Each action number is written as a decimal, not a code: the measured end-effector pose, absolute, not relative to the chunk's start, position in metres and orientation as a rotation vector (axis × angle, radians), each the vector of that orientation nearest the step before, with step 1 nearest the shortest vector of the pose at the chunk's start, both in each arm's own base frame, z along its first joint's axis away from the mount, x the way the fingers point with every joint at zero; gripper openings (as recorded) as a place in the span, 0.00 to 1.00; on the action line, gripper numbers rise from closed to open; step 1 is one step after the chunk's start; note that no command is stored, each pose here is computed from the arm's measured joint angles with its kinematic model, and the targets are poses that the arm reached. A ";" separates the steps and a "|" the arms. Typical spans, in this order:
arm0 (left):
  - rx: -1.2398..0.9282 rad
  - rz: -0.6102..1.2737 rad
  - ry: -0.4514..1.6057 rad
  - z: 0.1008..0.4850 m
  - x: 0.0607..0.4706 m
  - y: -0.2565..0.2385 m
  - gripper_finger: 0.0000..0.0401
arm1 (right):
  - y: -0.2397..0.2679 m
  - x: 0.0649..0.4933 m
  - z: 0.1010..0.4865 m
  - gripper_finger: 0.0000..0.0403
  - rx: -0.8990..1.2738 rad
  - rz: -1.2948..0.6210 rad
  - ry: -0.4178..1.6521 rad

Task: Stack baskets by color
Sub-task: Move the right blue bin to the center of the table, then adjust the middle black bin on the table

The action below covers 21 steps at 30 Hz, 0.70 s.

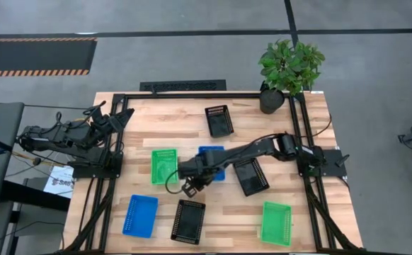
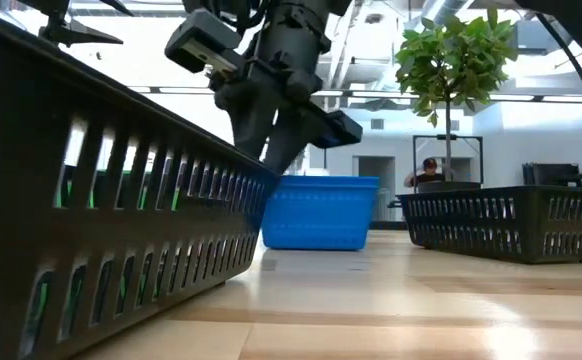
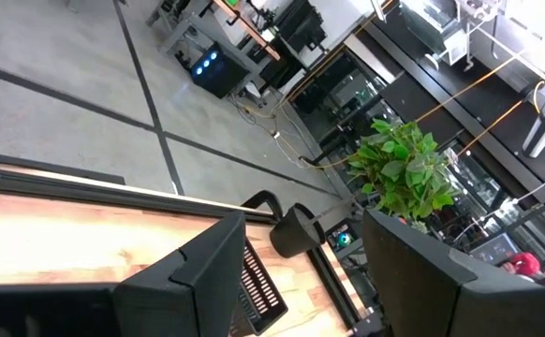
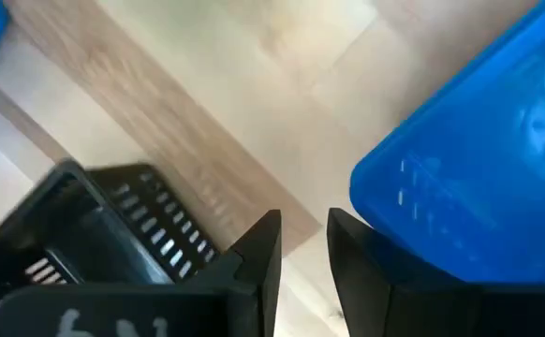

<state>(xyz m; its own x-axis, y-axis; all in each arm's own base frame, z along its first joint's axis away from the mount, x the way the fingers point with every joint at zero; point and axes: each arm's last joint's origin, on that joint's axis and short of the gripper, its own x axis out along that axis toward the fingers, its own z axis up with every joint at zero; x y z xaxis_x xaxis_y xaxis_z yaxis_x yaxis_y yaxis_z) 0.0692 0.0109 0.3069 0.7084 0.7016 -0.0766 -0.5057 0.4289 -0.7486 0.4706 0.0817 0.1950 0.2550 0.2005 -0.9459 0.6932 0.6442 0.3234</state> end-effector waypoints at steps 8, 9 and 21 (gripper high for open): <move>-0.834 0.766 -0.265 0.307 0.069 0.011 0.51 | 0.080 0.469 0.249 0.28 0.812 -0.287 1.315; -0.834 0.768 -0.265 0.307 0.069 0.011 0.51 | 0.082 0.464 0.257 0.28 0.802 -0.304 1.340; -0.818 0.775 -0.262 0.307 0.069 0.011 0.51 | 0.156 0.414 0.258 0.24 0.821 -0.546 1.653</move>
